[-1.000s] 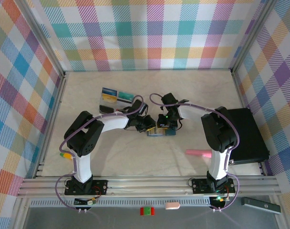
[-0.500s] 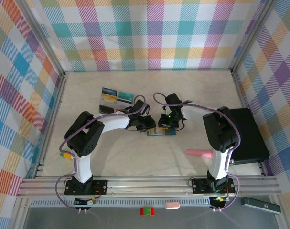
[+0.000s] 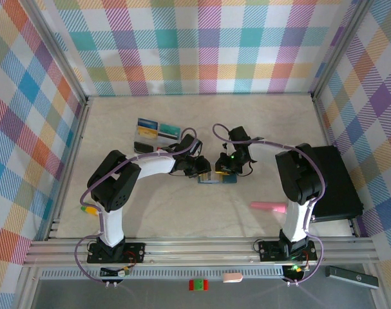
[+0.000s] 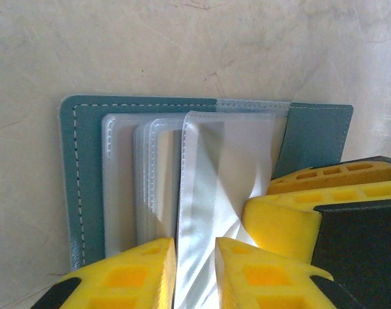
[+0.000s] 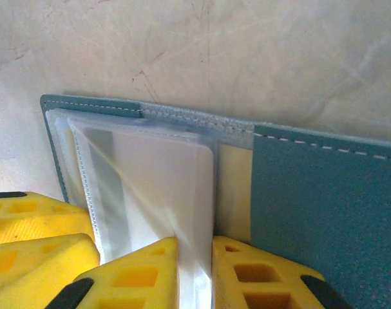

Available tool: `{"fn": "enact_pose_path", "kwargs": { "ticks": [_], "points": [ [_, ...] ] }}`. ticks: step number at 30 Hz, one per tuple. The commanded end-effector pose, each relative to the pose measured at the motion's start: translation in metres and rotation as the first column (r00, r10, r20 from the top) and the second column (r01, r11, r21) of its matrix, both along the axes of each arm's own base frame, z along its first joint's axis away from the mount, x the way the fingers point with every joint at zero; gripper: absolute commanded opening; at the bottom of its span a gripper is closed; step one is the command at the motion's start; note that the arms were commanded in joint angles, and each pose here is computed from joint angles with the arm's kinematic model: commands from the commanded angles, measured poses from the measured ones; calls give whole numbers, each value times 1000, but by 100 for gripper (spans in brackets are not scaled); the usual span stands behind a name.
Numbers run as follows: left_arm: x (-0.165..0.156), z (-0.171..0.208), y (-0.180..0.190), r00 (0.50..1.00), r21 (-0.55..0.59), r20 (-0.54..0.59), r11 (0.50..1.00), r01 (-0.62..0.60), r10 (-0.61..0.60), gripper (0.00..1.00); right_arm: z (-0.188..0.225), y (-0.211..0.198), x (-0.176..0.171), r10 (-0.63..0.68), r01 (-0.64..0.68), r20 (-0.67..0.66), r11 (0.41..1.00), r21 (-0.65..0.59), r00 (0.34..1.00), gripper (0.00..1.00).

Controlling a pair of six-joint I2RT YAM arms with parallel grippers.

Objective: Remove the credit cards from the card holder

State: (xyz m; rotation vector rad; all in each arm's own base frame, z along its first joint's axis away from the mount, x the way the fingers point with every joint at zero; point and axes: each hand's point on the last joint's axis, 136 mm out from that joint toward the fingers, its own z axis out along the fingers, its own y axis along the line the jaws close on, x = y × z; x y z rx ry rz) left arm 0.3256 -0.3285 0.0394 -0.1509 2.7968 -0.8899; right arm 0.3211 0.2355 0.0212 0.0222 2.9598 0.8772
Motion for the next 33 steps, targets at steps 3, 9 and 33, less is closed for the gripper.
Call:
{"fn": "enact_pose_path", "kwargs": {
  "ticks": [3, 9, 33],
  "points": [
    [-7, -21, 18, 1000, 132, -24, 991, 18, -15, 24, -24, -16, -15, -34, 31, -74, 998, -46, 997, 17],
    [-6, -21, 10, 995, 128, -8, 987, 99, -99, 28, -20, -11, -14, -24, 25, -80, 1000, 12, 996, 17],
    [-2, 12, -2, 989, 75, 59, 989, 128, -133, 0, 20, -9, -3, -36, 36, -4, 998, 50, 999, 23]
  ]
}}
